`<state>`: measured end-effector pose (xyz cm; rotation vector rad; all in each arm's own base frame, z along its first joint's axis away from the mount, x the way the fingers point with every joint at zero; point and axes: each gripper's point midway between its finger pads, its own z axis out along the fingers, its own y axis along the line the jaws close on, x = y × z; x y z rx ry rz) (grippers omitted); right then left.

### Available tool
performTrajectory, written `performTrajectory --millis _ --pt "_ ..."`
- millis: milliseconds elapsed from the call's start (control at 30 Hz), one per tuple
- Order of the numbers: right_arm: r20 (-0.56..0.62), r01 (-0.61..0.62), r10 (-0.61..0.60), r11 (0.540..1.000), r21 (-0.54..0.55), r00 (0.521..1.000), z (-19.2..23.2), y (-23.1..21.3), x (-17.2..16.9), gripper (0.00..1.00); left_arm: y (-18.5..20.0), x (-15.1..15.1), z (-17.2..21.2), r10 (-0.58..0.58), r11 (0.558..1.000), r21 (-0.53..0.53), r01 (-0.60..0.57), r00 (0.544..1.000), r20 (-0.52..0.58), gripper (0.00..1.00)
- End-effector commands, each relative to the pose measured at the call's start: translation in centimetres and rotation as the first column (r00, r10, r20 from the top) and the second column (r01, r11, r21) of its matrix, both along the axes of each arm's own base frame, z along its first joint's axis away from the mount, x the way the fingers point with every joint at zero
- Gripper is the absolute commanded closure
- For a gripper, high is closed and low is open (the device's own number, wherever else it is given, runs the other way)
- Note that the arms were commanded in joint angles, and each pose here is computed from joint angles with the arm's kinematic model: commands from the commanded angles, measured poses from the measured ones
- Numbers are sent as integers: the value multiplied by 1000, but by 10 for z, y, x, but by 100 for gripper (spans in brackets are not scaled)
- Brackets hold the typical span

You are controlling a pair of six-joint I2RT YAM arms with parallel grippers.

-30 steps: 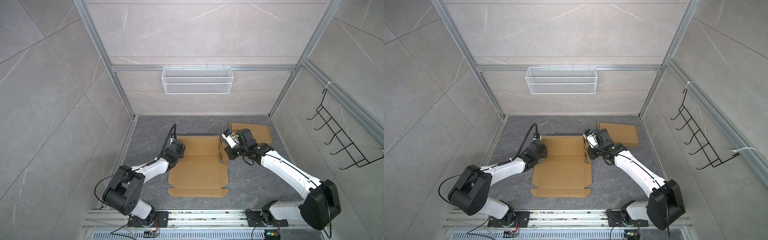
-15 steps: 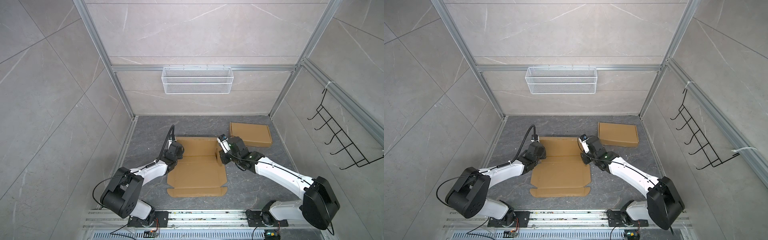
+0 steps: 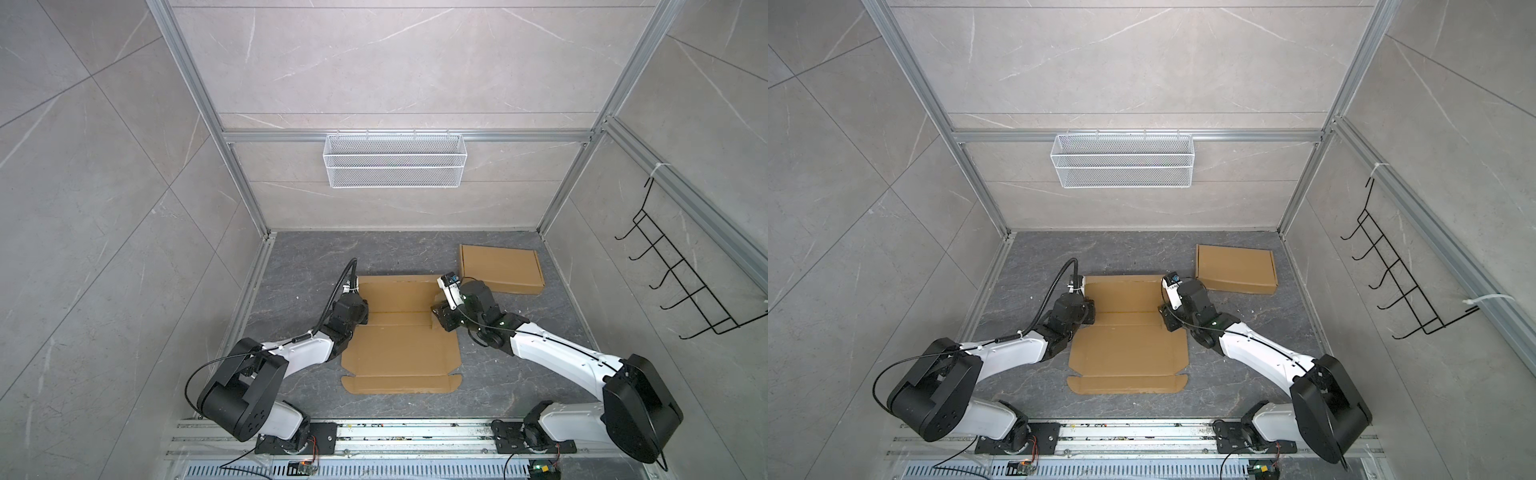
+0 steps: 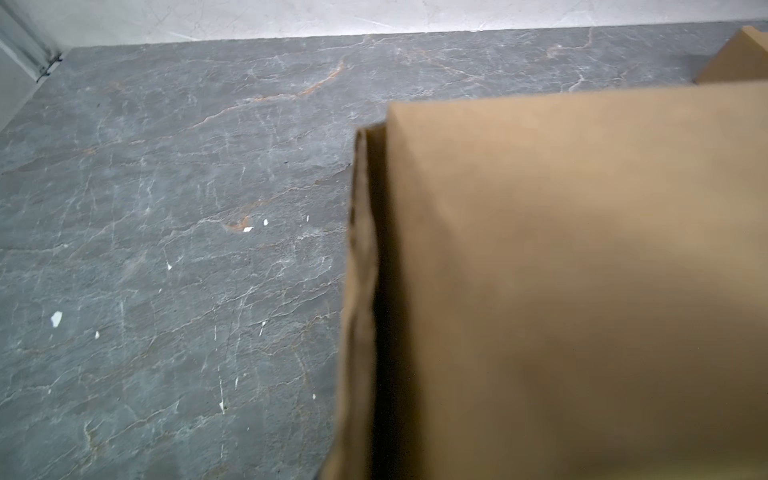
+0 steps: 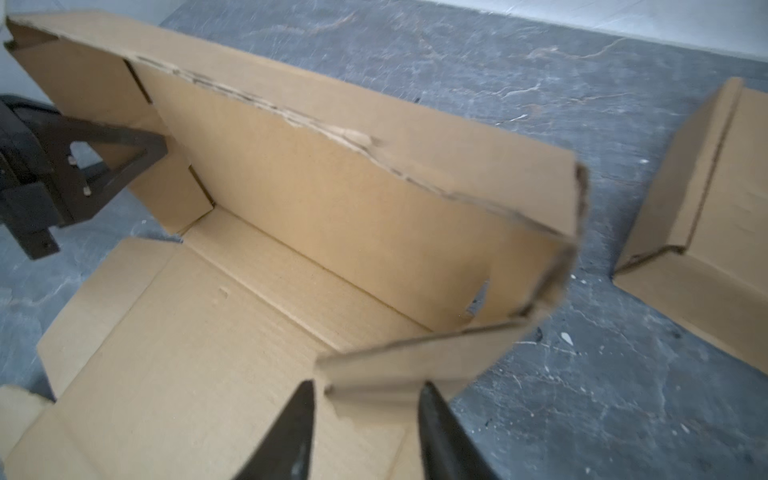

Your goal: Fold the paper box

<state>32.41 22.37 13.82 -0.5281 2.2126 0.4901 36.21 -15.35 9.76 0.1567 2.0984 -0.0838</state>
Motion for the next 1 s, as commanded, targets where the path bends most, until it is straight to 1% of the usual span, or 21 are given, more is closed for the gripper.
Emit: performTrajectory --millis 0,100,200,433,600,700,767,833,900,967 --pt "-88 -48 59 991 123 994 12 7 1 49 -9 0 11 -71 997 23 70 996 45 100" --pt "-139 -56 87 976 211 986 19 5 4 45 -8 0 9 -69 997 29 68 997 39 100" --pt "-184 -36 88 962 271 979 25 -2 7 44 -7 -1 7 -64 997 36 63 997 34 100" --pt "-193 6 72 927 376 979 51 -20 12 42 -4 -1 6 -56 997 54 55 998 32 100" --pt "-268 89 53 868 489 962 60 -29 27 40 -5 -1 4 -60 997 53 58 998 28 100" --pt "-342 163 32 835 526 939 55 -30 35 38 -5 -1 2 -58 997 53 57 998 24 100" --pt "-386 208 30 803 558 922 53 -29 40 37 -4 -2 1 -57 997 51 56 998 23 100" --pt "-409 231 38 776 587 912 53 -26 43 36 -5 -1 2 -55 997 47 54 998 24 100" --pt "-436 261 21 775 575 900 50 -27 44 35 -5 -1 3 -54 998 44 53 998 27 100" --pt "-456 279 0 791 545 890 46 -30 44 35 -4 -1 5 -52 998 42 50 998 31 100"
